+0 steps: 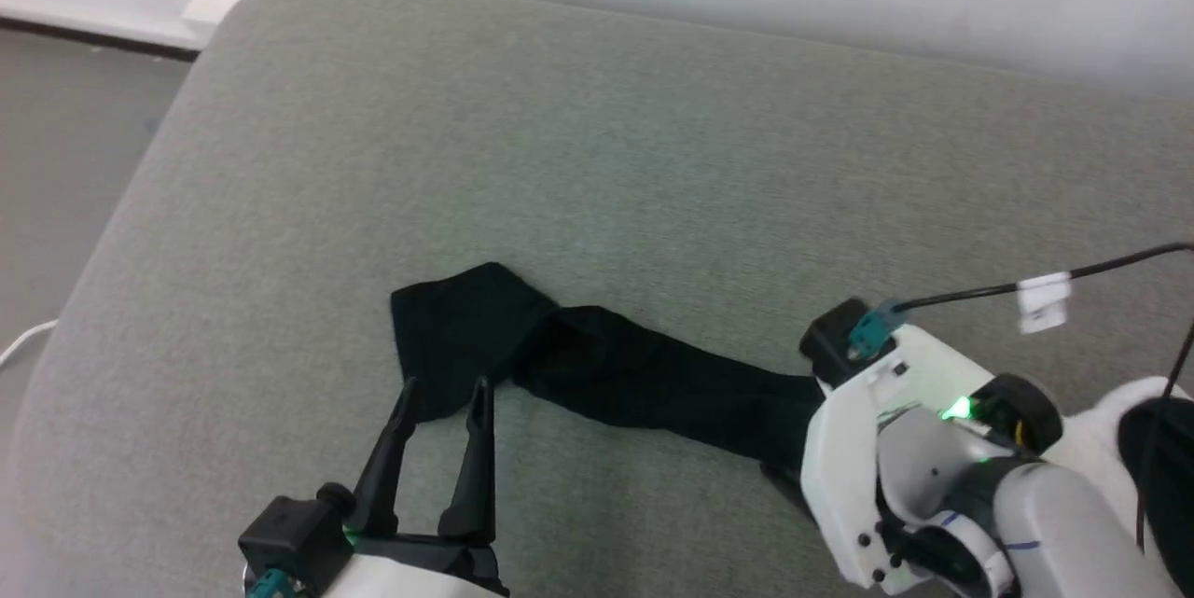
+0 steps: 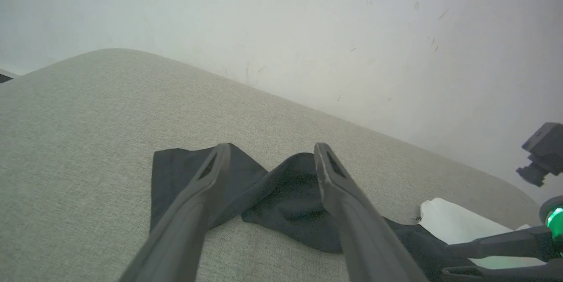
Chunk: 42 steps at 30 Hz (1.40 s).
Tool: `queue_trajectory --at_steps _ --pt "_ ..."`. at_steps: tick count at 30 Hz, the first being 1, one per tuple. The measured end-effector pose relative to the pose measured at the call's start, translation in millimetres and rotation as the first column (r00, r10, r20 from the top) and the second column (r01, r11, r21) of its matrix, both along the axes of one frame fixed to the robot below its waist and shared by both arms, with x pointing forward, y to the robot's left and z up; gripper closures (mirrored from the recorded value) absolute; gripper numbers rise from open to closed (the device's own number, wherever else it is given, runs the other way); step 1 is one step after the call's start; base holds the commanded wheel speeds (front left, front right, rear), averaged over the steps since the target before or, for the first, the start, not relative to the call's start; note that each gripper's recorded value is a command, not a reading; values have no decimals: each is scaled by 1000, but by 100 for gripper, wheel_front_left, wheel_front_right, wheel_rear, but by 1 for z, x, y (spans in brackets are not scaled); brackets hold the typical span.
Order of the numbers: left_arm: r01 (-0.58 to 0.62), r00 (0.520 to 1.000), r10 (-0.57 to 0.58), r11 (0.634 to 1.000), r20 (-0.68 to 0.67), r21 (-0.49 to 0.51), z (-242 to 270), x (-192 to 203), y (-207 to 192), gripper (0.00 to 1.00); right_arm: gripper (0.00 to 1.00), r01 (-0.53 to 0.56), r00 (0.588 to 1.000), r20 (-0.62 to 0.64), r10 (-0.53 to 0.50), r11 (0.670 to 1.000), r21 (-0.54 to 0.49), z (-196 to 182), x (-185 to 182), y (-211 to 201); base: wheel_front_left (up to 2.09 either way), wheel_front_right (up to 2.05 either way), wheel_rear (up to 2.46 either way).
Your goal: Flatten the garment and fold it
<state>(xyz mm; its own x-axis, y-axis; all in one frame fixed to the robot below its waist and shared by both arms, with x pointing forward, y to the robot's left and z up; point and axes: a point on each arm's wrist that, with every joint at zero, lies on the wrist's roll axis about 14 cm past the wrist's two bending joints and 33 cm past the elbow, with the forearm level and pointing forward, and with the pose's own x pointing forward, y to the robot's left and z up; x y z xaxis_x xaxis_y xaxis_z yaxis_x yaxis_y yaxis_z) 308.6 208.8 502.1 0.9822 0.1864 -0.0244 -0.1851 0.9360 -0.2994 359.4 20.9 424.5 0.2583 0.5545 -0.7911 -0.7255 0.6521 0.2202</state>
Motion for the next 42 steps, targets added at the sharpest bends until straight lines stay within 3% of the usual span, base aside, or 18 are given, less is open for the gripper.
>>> queue_trajectory --at_steps 6,7,8,9,10,15,19,22,23,24,25,26,30,34,42 --pt "-42 999 42 999 -2 3 -1 -7 9 0 0 -86 996 -30 84 994 -69 -28 -9 8 0 0 0" --pt "-46 999 46 999 -4 2 -1 -8 10 0 17 -84 996 -20 83 994 -68 -29 -6 9 0 0 0" --pt "-49 999 49 999 -5 2 -2 -9 11 0 54 -70 998 -4 70 996 -58 -28 -2 10 0 0 0" --pt "-51 999 51 999 -3 2 -1 -9 11 0 74 -60 998 15 61 997 -47 -27 3 12 0 0 0" --pt "-52 999 52 999 1 3 -1 -9 12 0 100 -50 998 35 51 998 -31 -24 6 14 0 0 0" --pt "-39 999 39 999 23 0 4 -9 9 0 100 -11 990 143 -9 990 142 17 21 39 0 0 0" --pt "-24 998 24 1000 54 5 13 -10 7 0 100 -41 982 187 -19 951 308 63 13 66 0 0 0" --pt "-15 998 14 1000 69 12 19 -9 7 0 100 -84 980 201 7 922 377 88 -2 78 0 0 0" --pt "-9 997 8 1000 75 13 20 -9 6 0 87 -92 976 218 6 917 388 94 -4 79 0 0 0" --pt "-3 997 2 1000 81 13 22 -9 5 0 59 -97 971 239 0 914 395 100 -4 79 0 0 0" --pt "3 996 -4 1000 86 13 24 -8 3 0 5 -103 964 267 -6 914 392 104 -4 77 0 0 0" --pt "7 996 -8 1000 91 13 26 -8 2 0 0 -105 956 292 -13 917 384 106 -2 74 0 0 0" --pt "13 996 -14 1000 89 11 26 -6 0 0 0 -96 932 363 -16 953 288 90 12 54 0 0 0" --pt "6 998 -7 1000 68 7 20 -5 2 0 0 -113 939 337 61 984 135 52 15 34 0 0 0" --pt "-19 1000 19 1000 18 -17 3 -1 3 0 0 -182 952 238 193 981 -67 -12 15 6 0 0 0"
